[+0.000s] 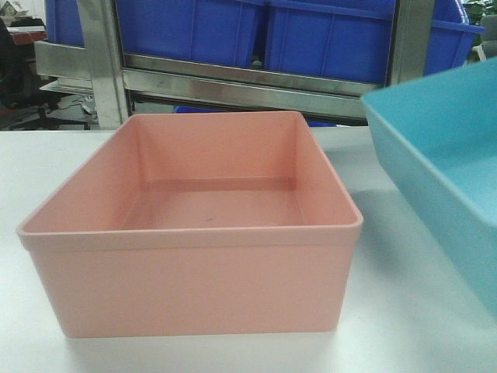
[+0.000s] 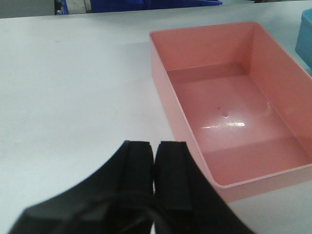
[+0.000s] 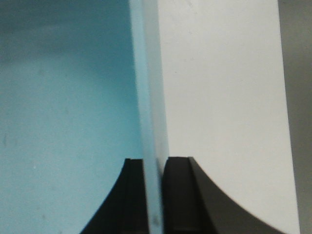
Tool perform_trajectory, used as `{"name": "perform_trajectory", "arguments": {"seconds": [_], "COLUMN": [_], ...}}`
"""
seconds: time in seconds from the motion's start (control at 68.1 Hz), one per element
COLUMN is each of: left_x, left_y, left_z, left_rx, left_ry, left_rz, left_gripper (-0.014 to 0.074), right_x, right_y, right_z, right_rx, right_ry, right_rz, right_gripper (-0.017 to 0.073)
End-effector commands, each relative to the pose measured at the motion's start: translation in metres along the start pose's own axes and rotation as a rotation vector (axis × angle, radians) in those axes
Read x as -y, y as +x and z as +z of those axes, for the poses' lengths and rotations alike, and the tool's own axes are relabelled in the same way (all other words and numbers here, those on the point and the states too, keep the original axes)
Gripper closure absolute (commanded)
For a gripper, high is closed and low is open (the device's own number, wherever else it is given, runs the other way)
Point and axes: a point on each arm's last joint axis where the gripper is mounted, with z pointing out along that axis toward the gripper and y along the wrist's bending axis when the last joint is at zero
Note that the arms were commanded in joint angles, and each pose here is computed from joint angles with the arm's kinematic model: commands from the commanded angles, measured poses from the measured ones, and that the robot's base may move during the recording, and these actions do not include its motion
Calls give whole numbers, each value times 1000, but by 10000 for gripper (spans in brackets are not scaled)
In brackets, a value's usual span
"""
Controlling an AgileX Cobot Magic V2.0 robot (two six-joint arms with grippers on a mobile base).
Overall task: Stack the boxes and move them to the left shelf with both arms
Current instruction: 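Lift the light-blue bin with the right gripper over the pink bin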
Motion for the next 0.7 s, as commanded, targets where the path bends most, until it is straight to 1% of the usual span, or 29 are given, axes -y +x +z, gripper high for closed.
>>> {"name": "perform_trajectory", "arguments": {"seconds": [0.0, 0.162, 0.308, 0.396, 0.529, 0.646, 0.69], "left_x": [2, 2, 2, 2, 2, 2, 2], "left_y": [-15, -15, -15, -15, -15, -15, -15], "left_z": [-5, -5, -5, -5, -5, -5, -5], "left_rx": [97, 97, 97, 97, 97, 99, 100], "left_ry": [20, 20, 20, 20, 20, 21, 21], "left_rz": [-3, -3, -3, -3, -3, -3, -3], "left_gripper": [608, 608, 608, 608, 608, 608, 608], "right_x": [-6, -16, -35, -51, -81, -109, -119], "right_y": [-9, -2, -4, -9, -14, -16, -17], "right_z": [-49, -86, -111, -123, -136, -138, -136], "right_rx": [160, 219, 263, 266, 285, 295, 289], "right_ry": [-49, -128, -240, -315, -406, -488, -515], "right_rz": [110, 224, 281, 297, 290, 300, 311], "right_gripper": [503, 503, 503, 503, 503, 503, 503]}}
